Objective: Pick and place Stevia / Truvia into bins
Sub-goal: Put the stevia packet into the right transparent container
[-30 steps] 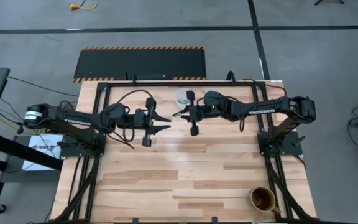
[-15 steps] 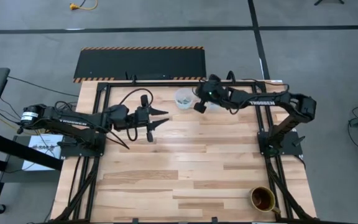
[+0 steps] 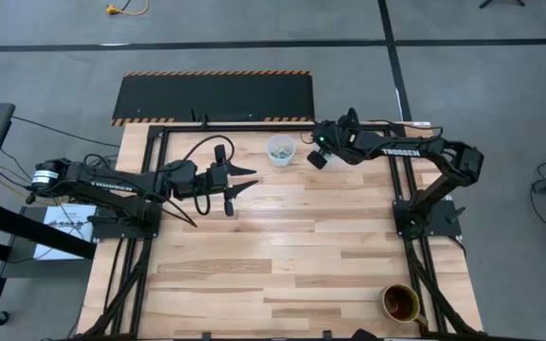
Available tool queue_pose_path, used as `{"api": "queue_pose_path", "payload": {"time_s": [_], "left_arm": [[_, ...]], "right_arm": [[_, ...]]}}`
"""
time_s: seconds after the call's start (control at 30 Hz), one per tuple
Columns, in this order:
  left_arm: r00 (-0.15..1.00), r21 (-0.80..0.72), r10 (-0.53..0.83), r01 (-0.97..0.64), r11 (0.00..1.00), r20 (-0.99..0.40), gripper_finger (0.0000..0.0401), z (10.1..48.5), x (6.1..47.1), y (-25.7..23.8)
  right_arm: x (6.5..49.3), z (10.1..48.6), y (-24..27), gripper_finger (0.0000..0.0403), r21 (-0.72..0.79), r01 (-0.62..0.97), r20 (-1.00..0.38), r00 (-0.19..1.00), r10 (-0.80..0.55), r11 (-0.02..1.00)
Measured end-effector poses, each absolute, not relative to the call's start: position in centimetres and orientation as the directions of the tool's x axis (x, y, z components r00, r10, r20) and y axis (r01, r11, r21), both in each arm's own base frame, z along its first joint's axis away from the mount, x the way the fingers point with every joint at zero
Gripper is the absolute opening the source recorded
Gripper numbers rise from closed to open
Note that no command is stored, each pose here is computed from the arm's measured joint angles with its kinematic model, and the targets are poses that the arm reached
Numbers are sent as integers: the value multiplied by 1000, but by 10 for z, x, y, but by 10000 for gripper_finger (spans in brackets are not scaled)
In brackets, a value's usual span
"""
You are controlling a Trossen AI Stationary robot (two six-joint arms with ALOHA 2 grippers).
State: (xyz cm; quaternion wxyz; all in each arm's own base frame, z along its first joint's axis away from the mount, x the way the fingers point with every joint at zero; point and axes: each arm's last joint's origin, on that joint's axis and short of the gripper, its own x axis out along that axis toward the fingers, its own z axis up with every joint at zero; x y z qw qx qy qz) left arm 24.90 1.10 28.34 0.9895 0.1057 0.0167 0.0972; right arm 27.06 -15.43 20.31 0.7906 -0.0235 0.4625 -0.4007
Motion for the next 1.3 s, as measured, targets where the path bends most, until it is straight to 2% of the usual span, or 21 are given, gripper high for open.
{"api": "queue_pose_path", "payload": {"time_s": [0.17,0.53,0.7,1.03,1.3], "left_arm": [[981,213,196,-189,959,-13,107,283,249,11],[981,214,196,-188,958,-14,107,283,249,11],[981,213,196,-188,959,-14,107,283,249,11],[981,212,195,-186,959,-21,107,282,249,11],[980,209,195,-184,960,-33,107,281,249,11]], "right_arm": [[271,203,-154,12,-422,609,-705,245,-666,671],[275,203,-147,107,-431,576,-706,264,-657,695],[274,203,-146,135,-433,571,-712,256,-653,697],[270,200,-144,143,-446,554,-738,217,-639,703],[259,197,-143,145,-551,561,-719,58,-693,618]]}}
